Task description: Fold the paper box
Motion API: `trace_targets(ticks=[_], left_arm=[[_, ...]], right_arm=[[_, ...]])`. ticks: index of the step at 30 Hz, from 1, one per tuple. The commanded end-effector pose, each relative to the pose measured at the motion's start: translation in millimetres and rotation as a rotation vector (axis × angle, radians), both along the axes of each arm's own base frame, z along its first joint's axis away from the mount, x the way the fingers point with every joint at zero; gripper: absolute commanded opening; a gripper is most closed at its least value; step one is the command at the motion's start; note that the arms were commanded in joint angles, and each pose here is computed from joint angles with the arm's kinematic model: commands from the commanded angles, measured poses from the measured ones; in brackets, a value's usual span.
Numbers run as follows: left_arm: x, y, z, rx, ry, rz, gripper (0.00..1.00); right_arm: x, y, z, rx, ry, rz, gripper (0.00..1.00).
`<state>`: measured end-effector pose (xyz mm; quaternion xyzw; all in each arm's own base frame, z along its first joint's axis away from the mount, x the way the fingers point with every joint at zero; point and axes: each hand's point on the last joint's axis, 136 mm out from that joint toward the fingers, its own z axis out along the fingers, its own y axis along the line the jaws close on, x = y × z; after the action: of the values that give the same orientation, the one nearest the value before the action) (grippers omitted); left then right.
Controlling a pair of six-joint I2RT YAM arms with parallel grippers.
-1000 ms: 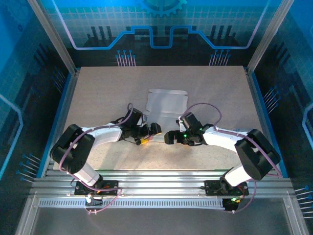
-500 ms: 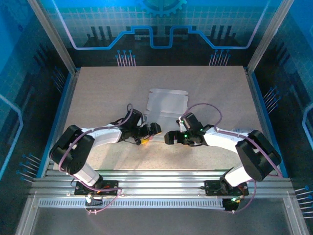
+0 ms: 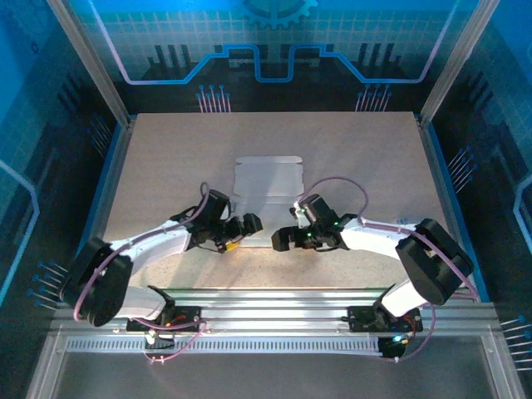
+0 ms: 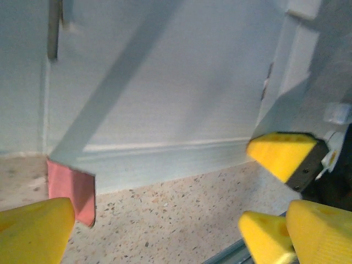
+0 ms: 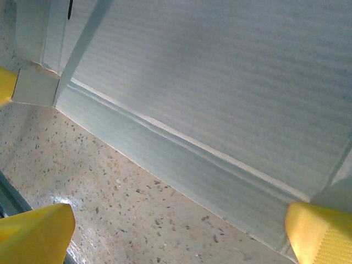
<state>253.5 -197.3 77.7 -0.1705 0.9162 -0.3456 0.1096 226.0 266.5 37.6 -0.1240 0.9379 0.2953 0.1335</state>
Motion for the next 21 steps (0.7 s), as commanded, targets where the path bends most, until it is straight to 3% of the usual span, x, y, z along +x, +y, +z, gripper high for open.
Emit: trace_targets(ticks=[1, 7, 12, 21], left_arm=[[1.3, 23.9, 14.9, 0.038, -0.018, 0.013, 0.99], [25.6, 45.1, 26.1, 0.046, -0.044, 0.053, 0.99], [44.8, 48.1, 24.5, 0.073, -0.050, 0.069, 0.99], [69.6, 65.7, 27.0, 0.216, -0.084, 0.099, 0.99]], right_arm=[[-27.9, -5.0, -25.2, -0.078, 0.105, 0.033, 1.00], [-36.7, 5.0, -26.8, -0.088, 0.124, 0.008, 1.00], [-37.8, 24.3, -6.0, -0.005, 0.117, -0.003, 1.00], [-4.7, 37.5, 52.2, 0.027, -0.040, 0.025, 1.00]])
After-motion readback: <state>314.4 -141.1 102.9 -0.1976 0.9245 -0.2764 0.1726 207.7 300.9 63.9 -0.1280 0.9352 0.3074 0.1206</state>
